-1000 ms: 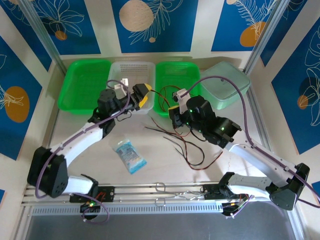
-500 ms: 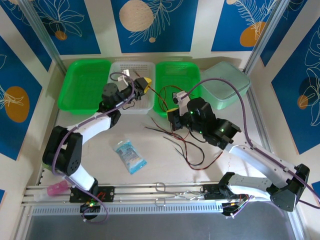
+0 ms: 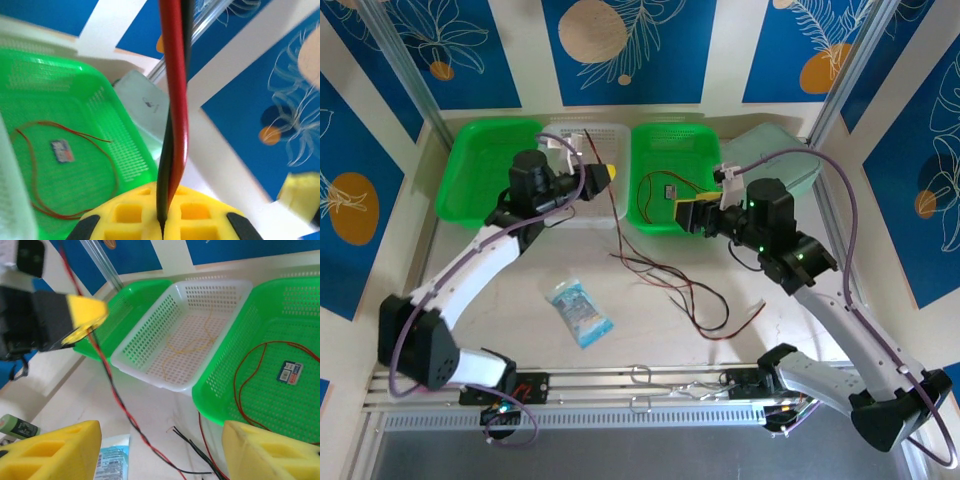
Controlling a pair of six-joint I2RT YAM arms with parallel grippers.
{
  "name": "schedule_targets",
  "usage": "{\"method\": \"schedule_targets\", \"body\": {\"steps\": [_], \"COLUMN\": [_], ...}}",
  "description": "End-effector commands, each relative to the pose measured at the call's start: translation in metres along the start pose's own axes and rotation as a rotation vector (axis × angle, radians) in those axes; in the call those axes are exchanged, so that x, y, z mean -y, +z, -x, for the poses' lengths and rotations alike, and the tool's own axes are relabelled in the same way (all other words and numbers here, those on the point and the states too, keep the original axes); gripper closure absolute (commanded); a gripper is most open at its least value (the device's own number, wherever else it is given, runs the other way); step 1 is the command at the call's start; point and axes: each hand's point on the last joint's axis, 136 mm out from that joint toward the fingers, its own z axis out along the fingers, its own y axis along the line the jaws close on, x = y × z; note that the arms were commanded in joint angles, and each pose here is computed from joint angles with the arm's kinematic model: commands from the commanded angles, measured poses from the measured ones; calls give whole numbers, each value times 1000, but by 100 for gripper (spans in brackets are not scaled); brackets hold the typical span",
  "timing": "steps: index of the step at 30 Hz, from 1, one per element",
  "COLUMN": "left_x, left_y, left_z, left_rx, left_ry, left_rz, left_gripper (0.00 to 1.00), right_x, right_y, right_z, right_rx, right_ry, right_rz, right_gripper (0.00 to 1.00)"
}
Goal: Untangle the cables
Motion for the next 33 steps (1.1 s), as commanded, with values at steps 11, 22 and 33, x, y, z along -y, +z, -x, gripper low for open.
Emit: {"method": "schedule_targets", "body": {"steps": [11, 22, 33], "left_x": [11, 23, 30], "left_y": [-38, -40, -44], "left_z": [-43, -42, -36], "left_rx": [-189, -170, -162], "left_ry": [376, 322, 299], "left_rz": [16, -26, -33], "left_gripper": [100, 100, 100], "right_x": [-73, -114, -130], "right_y": [37, 96, 116], "right_z": [63, 51, 26], "right_rx": [79, -109, -192], "right_ry": [-22, -60, -104], "right_rz": [325, 406, 437], "right_gripper": [46, 80, 69]}}
